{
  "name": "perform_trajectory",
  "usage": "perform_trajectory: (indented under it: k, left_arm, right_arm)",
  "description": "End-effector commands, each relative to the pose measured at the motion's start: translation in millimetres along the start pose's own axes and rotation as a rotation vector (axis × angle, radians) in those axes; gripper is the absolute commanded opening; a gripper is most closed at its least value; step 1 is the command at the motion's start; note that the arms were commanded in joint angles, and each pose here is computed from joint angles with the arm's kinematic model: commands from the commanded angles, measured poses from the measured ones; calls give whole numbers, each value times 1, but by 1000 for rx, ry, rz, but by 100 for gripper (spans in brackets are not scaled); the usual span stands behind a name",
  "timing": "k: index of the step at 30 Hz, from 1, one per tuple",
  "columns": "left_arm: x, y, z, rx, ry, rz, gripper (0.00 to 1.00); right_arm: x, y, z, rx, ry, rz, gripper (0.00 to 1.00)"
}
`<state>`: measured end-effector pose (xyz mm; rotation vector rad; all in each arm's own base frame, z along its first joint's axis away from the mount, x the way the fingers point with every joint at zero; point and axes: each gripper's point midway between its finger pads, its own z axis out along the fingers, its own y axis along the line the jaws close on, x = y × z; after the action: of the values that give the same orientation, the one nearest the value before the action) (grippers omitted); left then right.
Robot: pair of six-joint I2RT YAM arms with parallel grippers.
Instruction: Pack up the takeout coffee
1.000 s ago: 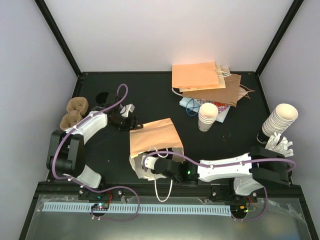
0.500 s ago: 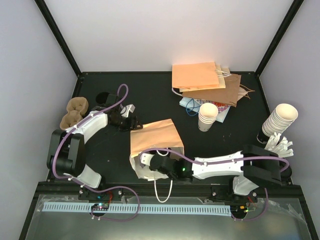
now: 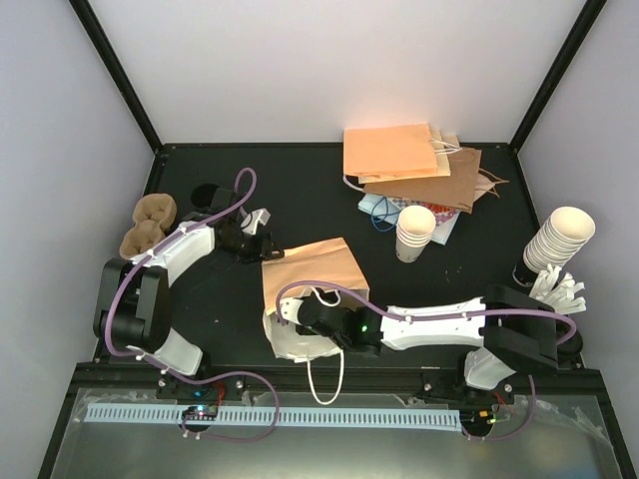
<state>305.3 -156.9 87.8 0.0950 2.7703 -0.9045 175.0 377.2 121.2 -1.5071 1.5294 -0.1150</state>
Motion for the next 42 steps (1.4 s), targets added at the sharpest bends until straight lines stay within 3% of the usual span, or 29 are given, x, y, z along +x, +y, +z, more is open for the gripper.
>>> perform_trajectory:
  k: [1,34,42]
  left_arm:
    - [11,-7,1,50,29,23,50]
    - [28,-18,4,92,81,33,45]
    - [31,-18,6,96,93,29,44]
  right_arm:
    - [-5,2,5,-46,-7,52,76]
    - [48,-2,54,-93,170,154,74]
    - [51,-3,58,-74,200,80,75]
